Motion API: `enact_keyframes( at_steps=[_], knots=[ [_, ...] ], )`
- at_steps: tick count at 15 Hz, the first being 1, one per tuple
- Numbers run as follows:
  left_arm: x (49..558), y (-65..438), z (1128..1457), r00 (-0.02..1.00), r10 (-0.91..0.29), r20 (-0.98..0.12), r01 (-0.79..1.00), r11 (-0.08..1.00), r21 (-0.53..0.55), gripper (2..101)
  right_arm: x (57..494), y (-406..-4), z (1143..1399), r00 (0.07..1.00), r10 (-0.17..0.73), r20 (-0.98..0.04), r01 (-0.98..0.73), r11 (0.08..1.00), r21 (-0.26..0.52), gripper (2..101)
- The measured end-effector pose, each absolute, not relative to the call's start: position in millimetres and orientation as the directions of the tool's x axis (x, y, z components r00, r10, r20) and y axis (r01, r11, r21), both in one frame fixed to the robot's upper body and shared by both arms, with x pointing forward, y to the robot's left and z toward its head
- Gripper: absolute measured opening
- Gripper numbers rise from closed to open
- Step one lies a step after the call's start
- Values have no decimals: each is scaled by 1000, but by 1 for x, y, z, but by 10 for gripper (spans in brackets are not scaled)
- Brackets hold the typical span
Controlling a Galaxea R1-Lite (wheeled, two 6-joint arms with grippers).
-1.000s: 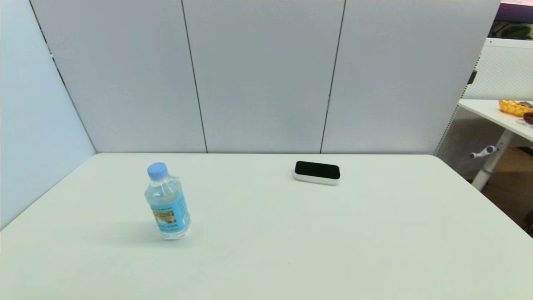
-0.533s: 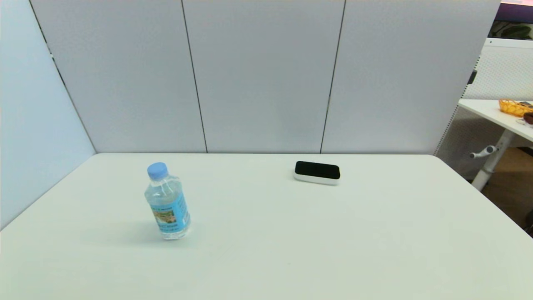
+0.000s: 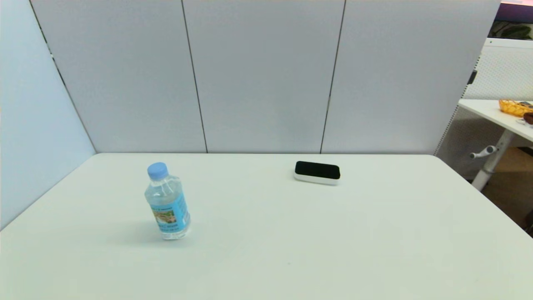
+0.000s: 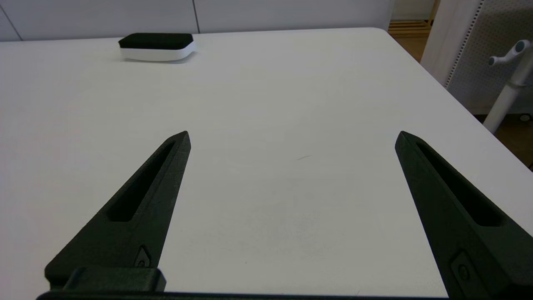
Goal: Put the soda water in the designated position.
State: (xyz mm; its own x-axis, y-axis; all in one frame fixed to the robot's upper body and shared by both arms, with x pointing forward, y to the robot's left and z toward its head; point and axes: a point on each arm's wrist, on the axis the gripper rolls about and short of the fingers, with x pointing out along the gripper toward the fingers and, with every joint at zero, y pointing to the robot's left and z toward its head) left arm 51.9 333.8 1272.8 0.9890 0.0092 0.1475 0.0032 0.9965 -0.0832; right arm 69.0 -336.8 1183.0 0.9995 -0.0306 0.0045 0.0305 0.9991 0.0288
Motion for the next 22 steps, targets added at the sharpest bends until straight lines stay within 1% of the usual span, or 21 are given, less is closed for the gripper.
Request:
enact_keyframes(
  at_steps=[2,3,6,9,12,14,16,18,21,22],
  knots=[
    [54,334,1314,987,-9,160,22,997,-78,978,69,-337,1183,1000,-31,4,31,999,29,974],
    [59,335,1329,989,-48,142,59,995,-75,978,69,-337,1183,1000,-31,4,31,999,29,974],
    [84,336,1346,981,-186,51,189,980,-65,978,69,-337,1183,1000,-31,4,31,999,29,974],
    [109,330,1344,969,-243,-52,240,969,-51,978,69,-337,1183,1000,-31,4,30,999,29,974],
    [128,319,1323,973,-194,-122,194,981,-5,978,69,-337,1183,1000,-31,4,31,999,29,974],
    [134,314,1308,979,-144,-145,148,989,17,978,69,-337,1183,1000,-31,4,30,999,29,974],
    [137,309,1298,976,-144,-163,151,988,33,978,69,-337,1183,1000,-31,4,30,999,29,974],
    [143,303,1299,974,-167,-151,172,985,24,978,69,-337,1183,1000,-30,4,30,999,29,974],
    [154,291,1314,952,-265,-155,268,964,-1,978,69,-337,1183,1000,-30,5,30,999,29,974],
    [159,286,1318,947,-276,-162,279,960,-7,978,69,-337,1183,1000,-30,4,30,999,29,974]
  ],
)
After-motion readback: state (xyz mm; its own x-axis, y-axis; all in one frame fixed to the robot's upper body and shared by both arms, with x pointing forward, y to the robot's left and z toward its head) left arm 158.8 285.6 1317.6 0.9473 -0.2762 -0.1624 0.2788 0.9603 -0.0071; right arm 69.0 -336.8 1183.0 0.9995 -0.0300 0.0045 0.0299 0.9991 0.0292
